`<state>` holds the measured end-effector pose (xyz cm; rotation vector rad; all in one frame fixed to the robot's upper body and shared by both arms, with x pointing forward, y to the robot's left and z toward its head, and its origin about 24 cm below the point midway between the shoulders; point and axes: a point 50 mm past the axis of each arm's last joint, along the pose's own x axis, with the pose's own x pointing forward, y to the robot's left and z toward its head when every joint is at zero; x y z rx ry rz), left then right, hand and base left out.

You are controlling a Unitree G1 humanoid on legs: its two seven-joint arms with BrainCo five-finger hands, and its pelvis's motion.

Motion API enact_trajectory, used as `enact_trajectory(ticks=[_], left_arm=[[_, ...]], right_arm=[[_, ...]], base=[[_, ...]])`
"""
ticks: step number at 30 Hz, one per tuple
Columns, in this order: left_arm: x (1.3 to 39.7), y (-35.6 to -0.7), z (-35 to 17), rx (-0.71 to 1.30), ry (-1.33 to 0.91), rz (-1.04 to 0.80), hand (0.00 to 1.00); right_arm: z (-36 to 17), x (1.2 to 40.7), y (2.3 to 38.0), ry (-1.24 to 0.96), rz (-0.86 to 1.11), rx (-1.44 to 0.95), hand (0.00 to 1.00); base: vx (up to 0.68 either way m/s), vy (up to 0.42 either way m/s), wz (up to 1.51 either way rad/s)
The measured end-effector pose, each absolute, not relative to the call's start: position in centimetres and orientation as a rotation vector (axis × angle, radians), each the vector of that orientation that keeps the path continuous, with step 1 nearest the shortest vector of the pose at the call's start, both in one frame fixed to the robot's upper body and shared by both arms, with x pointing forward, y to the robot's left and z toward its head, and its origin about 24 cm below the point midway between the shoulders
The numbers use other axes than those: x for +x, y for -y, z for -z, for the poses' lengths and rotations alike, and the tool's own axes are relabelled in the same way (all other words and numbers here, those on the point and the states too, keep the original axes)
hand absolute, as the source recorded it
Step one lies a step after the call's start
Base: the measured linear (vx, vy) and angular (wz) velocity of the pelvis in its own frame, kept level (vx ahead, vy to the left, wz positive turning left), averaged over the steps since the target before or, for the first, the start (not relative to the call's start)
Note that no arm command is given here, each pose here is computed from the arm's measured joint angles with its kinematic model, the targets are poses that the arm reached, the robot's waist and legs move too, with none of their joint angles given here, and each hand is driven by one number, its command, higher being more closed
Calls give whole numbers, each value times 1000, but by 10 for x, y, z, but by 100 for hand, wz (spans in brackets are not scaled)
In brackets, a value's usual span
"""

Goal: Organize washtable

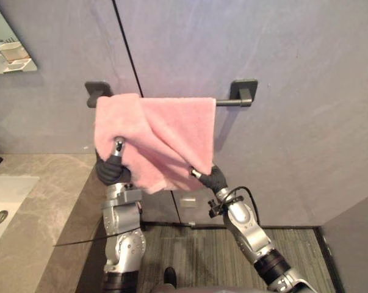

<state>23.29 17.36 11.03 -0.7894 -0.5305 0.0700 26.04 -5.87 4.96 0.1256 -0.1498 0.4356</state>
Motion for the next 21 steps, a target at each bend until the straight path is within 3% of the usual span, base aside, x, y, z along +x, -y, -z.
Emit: enact_trajectory(ticks=[21], left_arm=[[230,-179,-76,-801,383,-240,100]], right_arm=[[-45,260,62,119,-387,151,100]], base=[[0,0,0]])
